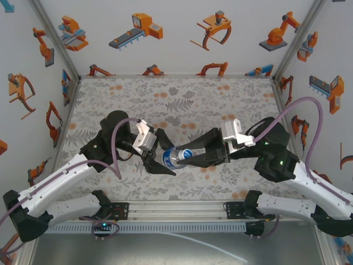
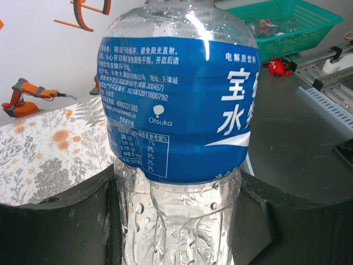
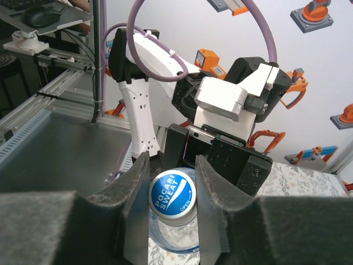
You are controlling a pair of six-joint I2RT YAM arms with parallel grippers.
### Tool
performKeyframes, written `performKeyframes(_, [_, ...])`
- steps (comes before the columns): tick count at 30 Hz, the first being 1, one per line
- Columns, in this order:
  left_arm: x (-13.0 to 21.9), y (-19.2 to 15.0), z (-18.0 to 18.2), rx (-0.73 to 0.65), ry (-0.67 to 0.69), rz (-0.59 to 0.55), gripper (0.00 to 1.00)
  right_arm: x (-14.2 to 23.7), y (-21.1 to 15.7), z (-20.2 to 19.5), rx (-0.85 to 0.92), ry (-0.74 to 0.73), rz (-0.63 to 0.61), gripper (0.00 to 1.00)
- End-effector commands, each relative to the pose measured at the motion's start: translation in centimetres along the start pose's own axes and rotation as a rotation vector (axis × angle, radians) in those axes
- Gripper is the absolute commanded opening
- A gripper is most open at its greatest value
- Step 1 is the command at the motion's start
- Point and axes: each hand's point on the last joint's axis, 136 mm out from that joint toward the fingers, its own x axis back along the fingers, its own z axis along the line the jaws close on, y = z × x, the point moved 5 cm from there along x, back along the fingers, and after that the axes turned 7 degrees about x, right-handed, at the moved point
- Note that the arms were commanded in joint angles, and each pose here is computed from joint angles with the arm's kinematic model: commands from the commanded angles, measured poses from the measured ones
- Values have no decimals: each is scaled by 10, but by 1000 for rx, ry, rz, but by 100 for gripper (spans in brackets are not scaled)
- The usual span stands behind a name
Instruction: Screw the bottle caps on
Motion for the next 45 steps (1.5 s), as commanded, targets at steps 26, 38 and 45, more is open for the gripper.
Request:
performKeyframes(26, [-28, 8, 72, -198, 736, 51, 74, 43, -56, -94, -201, -913, 237, 0])
performKeyframes(38, [36, -4, 99, -78, 948, 124, 97, 84, -94, -148, -181, -990, 337, 0])
performKeyframes(45, [87, -13, 118, 54, 1109, 134, 97, 120, -152, -210, -138, -1038, 366, 0])
